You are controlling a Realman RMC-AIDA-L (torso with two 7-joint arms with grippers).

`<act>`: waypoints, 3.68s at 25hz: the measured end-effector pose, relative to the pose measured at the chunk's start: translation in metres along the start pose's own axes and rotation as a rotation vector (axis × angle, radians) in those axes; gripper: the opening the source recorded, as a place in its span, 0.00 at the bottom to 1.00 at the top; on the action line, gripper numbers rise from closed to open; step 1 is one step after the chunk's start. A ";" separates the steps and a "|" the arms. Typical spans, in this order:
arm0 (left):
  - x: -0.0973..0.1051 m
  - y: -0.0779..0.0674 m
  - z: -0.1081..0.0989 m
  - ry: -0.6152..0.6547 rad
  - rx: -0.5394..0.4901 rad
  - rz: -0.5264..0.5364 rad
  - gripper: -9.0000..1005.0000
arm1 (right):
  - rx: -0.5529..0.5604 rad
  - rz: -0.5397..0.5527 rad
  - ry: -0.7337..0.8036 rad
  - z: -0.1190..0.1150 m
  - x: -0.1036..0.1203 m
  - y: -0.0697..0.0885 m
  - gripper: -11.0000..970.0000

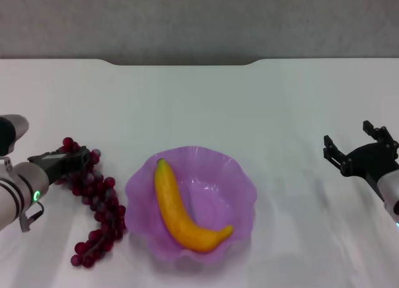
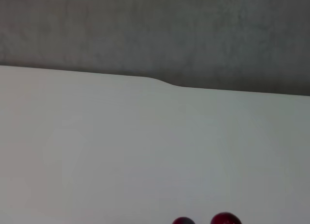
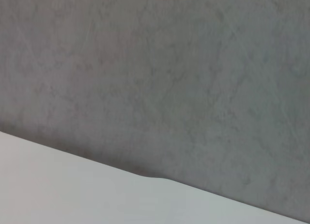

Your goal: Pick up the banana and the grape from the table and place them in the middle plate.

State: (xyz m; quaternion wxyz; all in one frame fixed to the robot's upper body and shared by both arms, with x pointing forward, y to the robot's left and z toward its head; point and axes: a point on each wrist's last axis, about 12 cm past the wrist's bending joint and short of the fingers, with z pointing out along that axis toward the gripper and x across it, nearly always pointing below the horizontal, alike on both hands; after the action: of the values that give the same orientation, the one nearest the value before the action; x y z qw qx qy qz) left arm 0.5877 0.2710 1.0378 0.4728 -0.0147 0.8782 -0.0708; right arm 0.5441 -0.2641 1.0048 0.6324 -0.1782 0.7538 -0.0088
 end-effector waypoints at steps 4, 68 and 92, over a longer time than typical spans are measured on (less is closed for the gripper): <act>-0.002 -0.003 -0.001 -0.010 0.010 0.007 0.45 | -0.001 -0.003 0.001 0.000 0.000 0.000 0.90; -0.165 -0.060 -0.176 -0.255 0.427 0.437 0.42 | -0.012 -0.005 0.018 -0.003 0.005 0.001 0.90; -0.091 -0.138 -0.101 -0.070 0.608 0.622 0.41 | -0.012 -0.014 0.005 0.000 0.001 0.000 0.91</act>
State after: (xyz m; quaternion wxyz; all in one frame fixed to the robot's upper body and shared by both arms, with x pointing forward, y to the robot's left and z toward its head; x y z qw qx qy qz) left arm 0.5482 0.1539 1.1868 0.4841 0.3879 0.7634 -0.1800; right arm 0.5437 -0.2645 1.0036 0.6293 -0.1872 0.7542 -0.0094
